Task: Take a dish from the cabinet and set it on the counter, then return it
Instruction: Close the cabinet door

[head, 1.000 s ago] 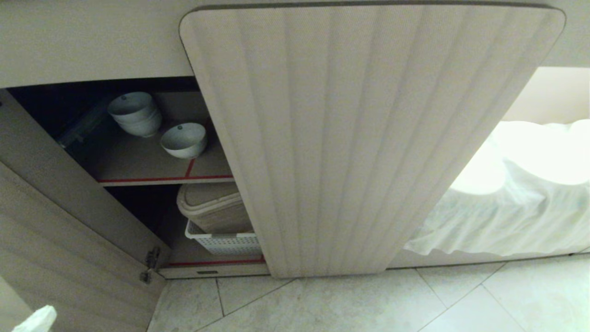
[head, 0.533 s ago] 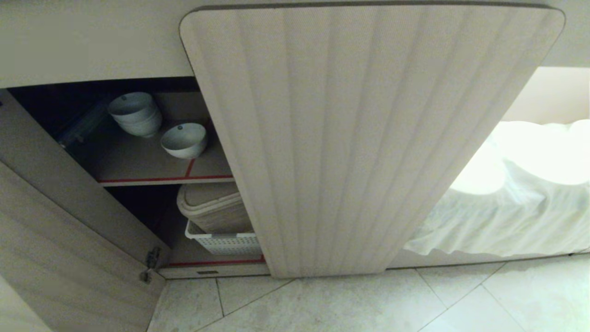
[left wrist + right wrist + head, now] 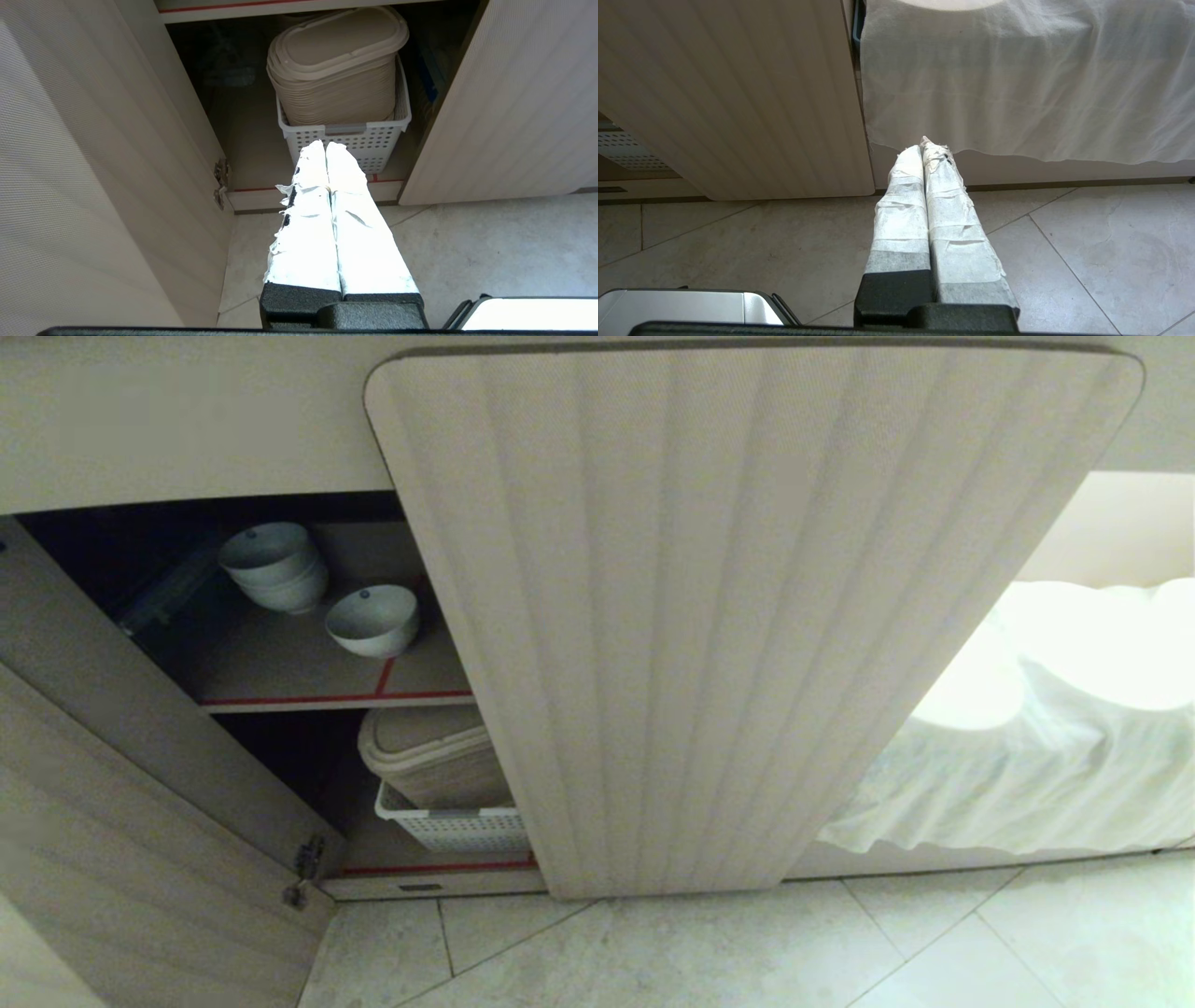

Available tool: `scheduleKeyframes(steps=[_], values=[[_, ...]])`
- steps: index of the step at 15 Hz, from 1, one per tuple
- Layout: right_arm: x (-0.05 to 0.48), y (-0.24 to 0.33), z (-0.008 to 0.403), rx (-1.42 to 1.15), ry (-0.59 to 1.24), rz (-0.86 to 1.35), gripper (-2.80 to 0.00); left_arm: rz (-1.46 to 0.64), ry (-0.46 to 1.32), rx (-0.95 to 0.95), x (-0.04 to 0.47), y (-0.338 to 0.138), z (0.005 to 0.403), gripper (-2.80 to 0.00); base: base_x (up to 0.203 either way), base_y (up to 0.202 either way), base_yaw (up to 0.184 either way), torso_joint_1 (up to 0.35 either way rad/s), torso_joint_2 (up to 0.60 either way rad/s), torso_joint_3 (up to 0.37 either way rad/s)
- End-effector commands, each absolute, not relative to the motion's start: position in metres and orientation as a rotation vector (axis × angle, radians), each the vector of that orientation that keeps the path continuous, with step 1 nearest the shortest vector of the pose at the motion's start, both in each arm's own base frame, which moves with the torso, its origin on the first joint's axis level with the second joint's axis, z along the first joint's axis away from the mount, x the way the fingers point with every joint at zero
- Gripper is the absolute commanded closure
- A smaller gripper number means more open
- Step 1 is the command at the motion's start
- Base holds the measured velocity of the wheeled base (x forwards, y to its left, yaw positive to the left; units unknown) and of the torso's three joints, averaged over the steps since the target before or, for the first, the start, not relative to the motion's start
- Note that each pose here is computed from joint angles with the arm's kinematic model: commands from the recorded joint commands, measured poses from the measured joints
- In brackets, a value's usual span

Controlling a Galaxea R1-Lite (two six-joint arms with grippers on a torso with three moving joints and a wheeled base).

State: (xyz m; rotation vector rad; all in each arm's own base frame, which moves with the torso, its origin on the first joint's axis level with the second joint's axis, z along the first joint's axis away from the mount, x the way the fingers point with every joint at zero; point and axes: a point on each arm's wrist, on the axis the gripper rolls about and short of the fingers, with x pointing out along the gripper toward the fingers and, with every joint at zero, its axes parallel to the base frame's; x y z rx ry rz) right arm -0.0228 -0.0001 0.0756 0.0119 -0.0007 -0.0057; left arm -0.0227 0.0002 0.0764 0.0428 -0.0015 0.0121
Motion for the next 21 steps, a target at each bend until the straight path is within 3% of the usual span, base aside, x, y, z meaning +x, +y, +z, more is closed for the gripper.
scheduleKeyframes(steps=[1,21], values=[[-0.0228,-0.0002,0.0756,0.012,-0.002,-0.005,0.0,0.011,-0.006,0.04,-0.0229,0.0002,0.0764,0.0,0.0,0.0,0.0,0.0,0.0,0.0],[-0.0228,-0.0002,0.0756,0.012,-0.002,-0.006,0.0,0.012,-0.006,0.044,-0.0229,0.0001,0.0764,0.0,0.0,0.0,0.0,0.0,0.0,0.0]])
